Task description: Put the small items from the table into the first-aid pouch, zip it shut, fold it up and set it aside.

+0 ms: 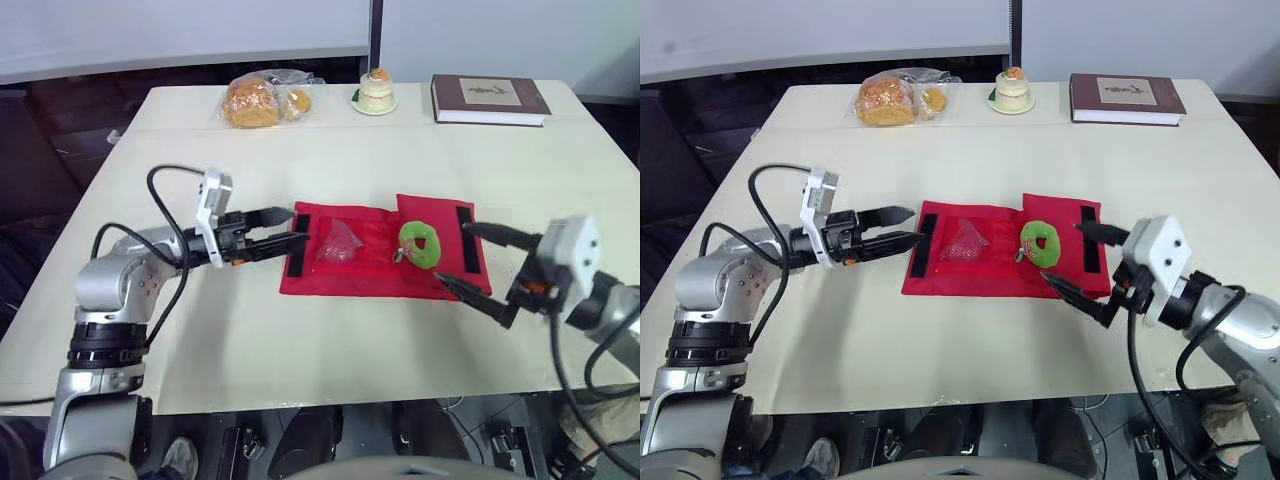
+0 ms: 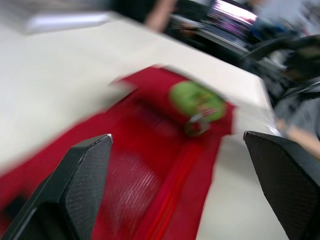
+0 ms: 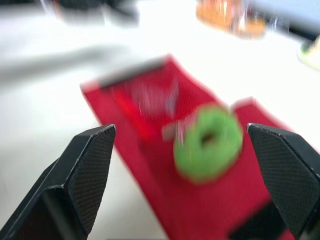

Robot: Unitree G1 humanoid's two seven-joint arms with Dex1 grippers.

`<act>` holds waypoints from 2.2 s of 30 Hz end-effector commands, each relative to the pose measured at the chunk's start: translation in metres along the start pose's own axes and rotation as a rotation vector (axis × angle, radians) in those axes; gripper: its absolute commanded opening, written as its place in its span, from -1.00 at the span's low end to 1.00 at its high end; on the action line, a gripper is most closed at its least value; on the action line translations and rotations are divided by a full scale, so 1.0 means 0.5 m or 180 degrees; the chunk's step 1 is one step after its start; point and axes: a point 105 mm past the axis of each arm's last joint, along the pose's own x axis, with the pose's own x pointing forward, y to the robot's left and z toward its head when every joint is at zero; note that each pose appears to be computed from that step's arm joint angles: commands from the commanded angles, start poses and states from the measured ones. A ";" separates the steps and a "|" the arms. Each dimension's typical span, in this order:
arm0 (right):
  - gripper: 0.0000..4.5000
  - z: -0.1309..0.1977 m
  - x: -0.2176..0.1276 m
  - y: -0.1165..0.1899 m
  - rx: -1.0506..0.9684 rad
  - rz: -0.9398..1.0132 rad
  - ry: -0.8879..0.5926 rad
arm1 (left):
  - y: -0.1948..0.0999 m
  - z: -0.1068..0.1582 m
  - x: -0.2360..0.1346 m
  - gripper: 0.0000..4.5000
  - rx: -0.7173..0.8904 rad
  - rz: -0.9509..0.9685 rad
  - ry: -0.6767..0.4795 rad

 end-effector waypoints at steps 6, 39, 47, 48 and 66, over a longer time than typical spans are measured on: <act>0.98 0.045 0.006 0.012 0.0017 0.0251 -0.0201 | 0.057 -0.070 -0.034 1.00 -0.0734 0.0675 -0.0062; 1.00 0.028 0.008 0.004 -0.0095 0.0374 -0.0072 | 0.020 -0.092 -0.007 -0.96 -0.2070 0.0111 0.0094; 0.75 -0.008 0.034 -0.056 0.0089 0.0255 0.0042 | 0.031 -0.081 -0.057 -1.00 -0.1977 0.0199 0.0202; 0.59 -0.013 0.047 -0.058 0.0099 0.0286 0.0046 | 0.030 -0.076 -0.060 -1.00 -0.1961 0.0177 0.0212; -0.94 -0.242 0.168 -0.078 -0.0075 0.0670 0.1096 | -0.063 0.101 -0.015 -1.00 -0.1096 -0.0965 0.0169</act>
